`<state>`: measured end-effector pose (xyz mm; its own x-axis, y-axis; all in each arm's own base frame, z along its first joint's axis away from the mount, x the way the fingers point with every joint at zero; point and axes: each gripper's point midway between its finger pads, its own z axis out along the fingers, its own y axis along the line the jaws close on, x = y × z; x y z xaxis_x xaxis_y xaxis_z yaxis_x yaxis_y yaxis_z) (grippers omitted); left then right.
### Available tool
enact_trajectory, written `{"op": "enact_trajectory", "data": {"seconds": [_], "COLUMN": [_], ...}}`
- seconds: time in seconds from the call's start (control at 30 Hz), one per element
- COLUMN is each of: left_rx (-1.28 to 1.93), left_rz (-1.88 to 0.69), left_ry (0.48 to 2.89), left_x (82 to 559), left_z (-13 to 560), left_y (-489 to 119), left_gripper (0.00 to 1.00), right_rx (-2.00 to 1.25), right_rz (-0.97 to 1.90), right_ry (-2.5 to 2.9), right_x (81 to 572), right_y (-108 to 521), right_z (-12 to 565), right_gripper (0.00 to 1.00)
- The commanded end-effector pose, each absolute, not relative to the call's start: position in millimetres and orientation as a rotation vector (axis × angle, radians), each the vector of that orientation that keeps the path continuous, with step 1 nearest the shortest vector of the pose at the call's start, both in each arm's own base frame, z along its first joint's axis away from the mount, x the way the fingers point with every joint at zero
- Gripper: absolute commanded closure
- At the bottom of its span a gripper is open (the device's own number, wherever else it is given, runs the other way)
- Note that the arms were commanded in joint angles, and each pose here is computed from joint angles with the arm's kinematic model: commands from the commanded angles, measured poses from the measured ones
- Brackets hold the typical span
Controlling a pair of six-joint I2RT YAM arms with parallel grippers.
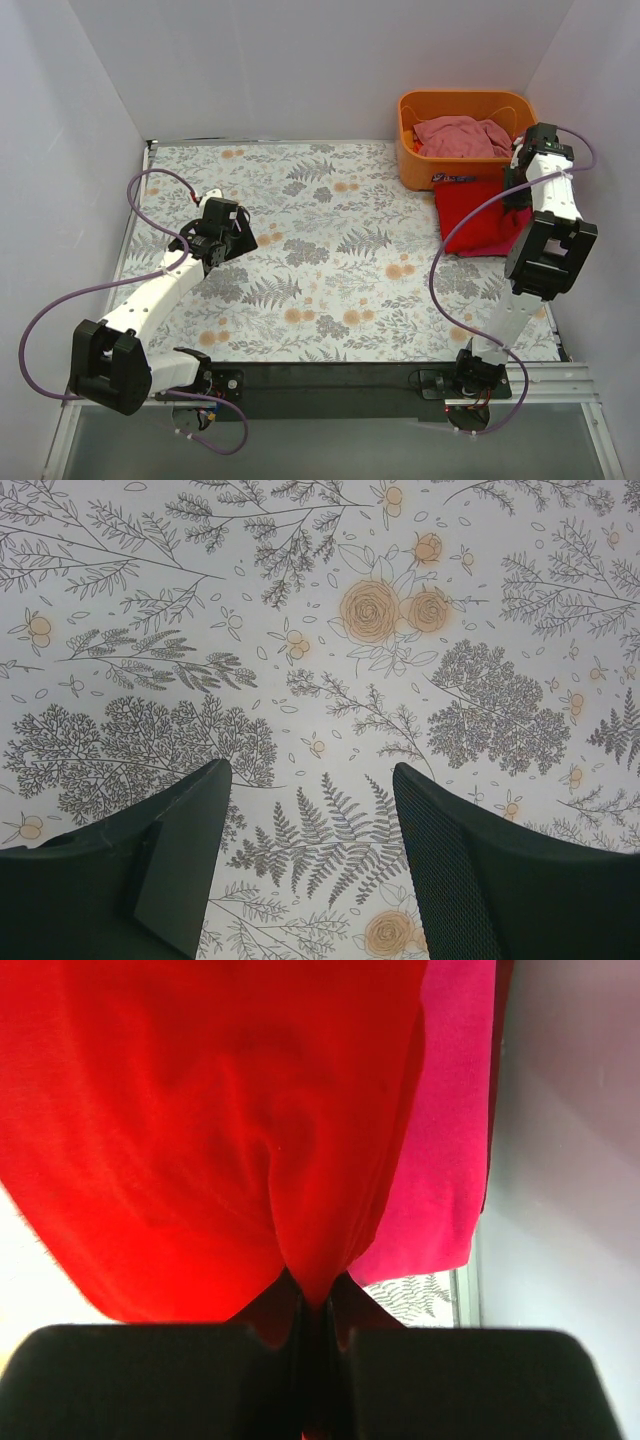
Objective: Fold and stack the t-shirts
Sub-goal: Neatly place the folded tshirt to the corner
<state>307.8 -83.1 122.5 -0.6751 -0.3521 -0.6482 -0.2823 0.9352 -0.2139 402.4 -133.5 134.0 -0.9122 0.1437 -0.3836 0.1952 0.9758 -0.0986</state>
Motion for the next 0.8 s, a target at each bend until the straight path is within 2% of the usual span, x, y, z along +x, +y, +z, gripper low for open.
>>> {"op": "enact_trajectory", "data": {"seconds": [0.0, 0.2, 0.53, 0.67, 0.7, 0.77], "left_rx": [-0.448, -0.446, -0.442, -0.437, -0.437, -0.437], "left_rz": [-0.134, -0.142, -0.142, -0.148, -0.147, -0.148], "left_ry": [2.356, 2.365, 2.375, 2.376, 2.377, 2.376], "left_x": [308, 308, 308, 308, 308, 308], "left_z": [120, 117, 115, 115, 114, 115], "left_y": [-84, -85, -86, -87, -87, -87], "left_gripper": [0.36, 0.36, 0.36, 0.36, 0.36, 0.36], "right_rx": [0.297, 0.354, 0.398, 0.475, 0.493, 0.527], "right_rz": [-0.362, -0.519, -0.623, -0.695, -0.715, -0.74], "right_ry": [2.686, 2.667, 2.669, 2.642, 2.625, 2.588], "right_x": [408, 405, 399, 393, 393, 392], "right_y": [-158, -177, -189, -196, -198, -201], "right_z": [146, 141, 128, 130, 134, 143], "right_gripper": [0.99, 0.99, 0.84, 0.72, 0.64, 0.56]}}
